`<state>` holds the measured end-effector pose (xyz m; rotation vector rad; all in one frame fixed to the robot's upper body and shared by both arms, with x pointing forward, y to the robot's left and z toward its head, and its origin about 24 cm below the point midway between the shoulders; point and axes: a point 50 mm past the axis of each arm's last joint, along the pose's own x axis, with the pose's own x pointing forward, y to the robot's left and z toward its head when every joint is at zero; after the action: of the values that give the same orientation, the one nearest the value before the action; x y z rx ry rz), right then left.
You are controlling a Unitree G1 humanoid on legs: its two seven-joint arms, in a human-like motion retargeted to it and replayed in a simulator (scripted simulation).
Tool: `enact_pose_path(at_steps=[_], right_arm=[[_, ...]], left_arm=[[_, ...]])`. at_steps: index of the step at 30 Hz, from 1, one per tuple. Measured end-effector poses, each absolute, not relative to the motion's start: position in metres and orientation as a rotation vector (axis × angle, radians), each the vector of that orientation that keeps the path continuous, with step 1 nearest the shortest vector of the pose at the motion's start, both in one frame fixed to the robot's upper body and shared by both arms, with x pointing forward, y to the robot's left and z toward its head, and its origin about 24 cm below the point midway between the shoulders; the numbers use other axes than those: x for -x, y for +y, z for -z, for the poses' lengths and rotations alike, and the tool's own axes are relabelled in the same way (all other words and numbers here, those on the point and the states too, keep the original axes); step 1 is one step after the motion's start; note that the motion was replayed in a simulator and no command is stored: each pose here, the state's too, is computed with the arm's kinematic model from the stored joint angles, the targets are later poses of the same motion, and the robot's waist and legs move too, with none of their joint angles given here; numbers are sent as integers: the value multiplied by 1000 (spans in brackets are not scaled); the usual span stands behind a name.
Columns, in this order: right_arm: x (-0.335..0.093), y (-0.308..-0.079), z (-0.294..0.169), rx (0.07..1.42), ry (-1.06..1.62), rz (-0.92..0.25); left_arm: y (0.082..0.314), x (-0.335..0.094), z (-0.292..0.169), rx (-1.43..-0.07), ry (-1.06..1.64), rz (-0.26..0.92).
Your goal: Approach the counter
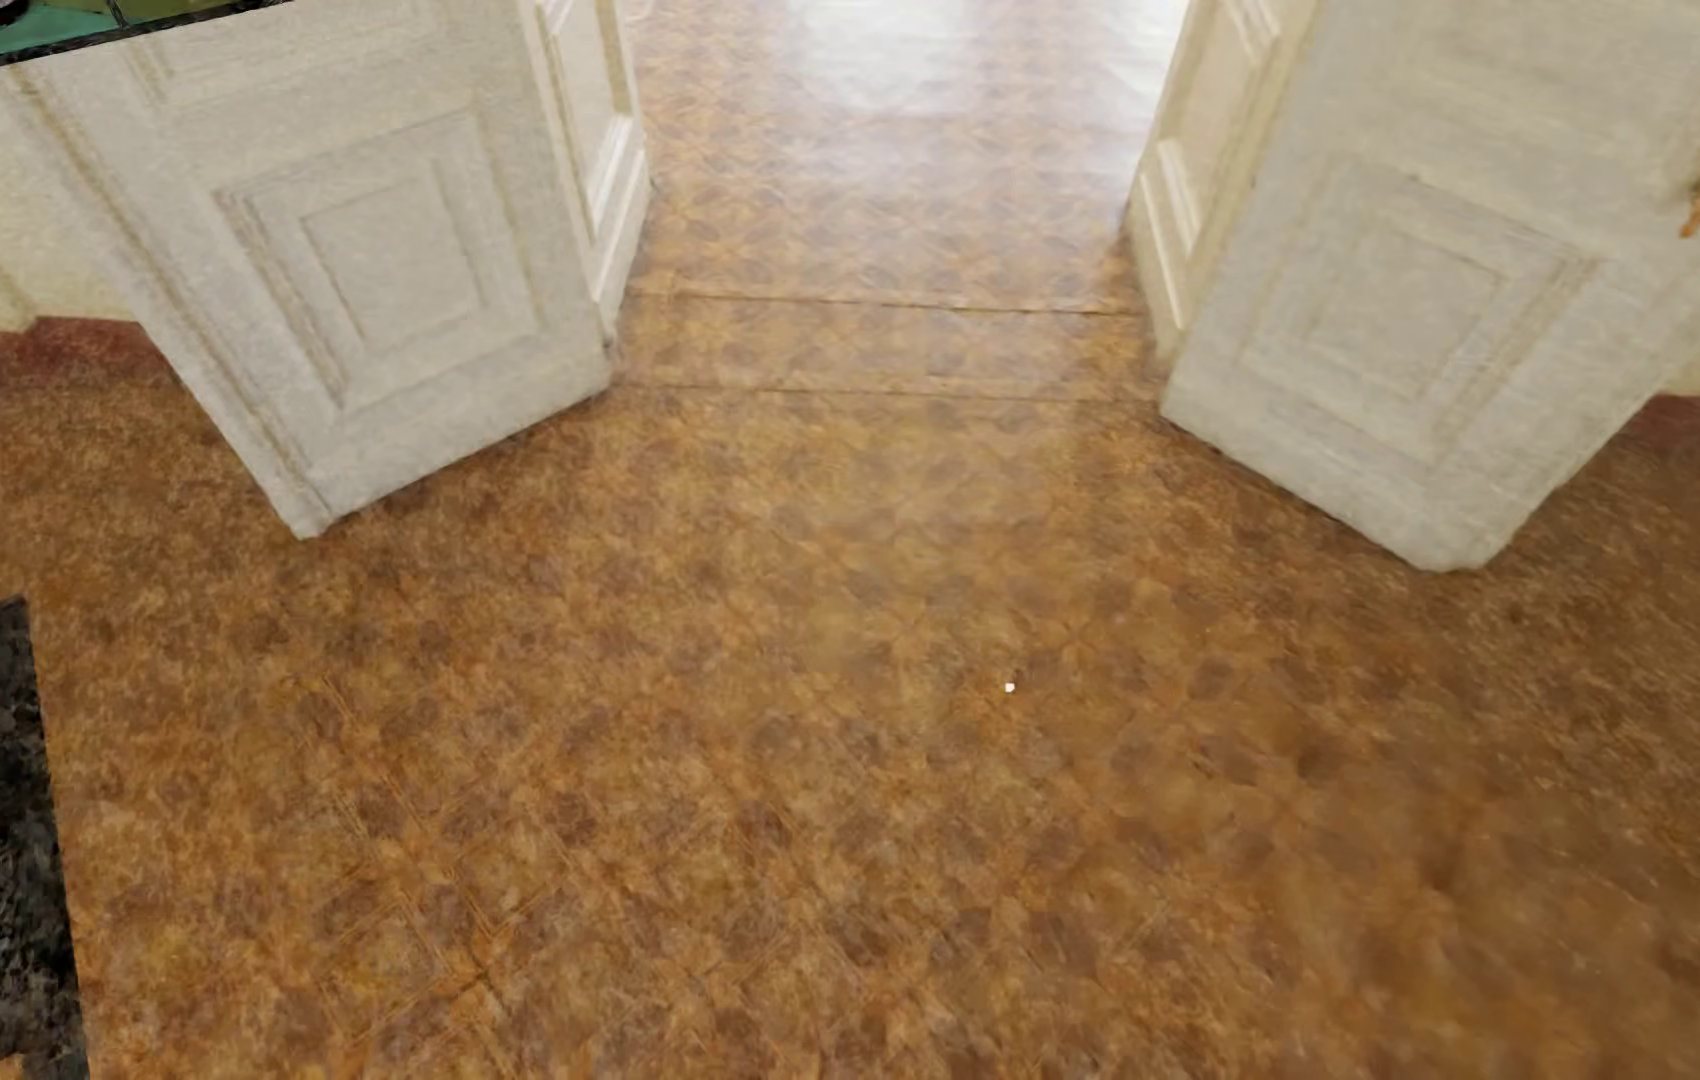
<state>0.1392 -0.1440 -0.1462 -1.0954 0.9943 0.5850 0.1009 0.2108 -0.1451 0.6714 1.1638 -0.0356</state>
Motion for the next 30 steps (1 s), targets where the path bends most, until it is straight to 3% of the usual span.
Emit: enact_pose_path(at_steps=[7,15,20,23,26,30], right_arm=[[-134,-152,147,1073,996,-534],[-95,-184,157,1063,1198,-518],[-71,-226,156,1025,1361,-342],[-60,-240,154,1010,1399,-267],[-75,-234,151,1015,1315,-284],[-117,-208,139,930,1088,-193]], left_arm=[[209,-117,138,-704,1080,49],[208,-145,124,-736,942,49],[209,-117,139,-692,1048,-40],[204,-104,151,-704,1174,59],[208,-104,152,-730,1212,139],[221,-115,143,-764,1154,54]])
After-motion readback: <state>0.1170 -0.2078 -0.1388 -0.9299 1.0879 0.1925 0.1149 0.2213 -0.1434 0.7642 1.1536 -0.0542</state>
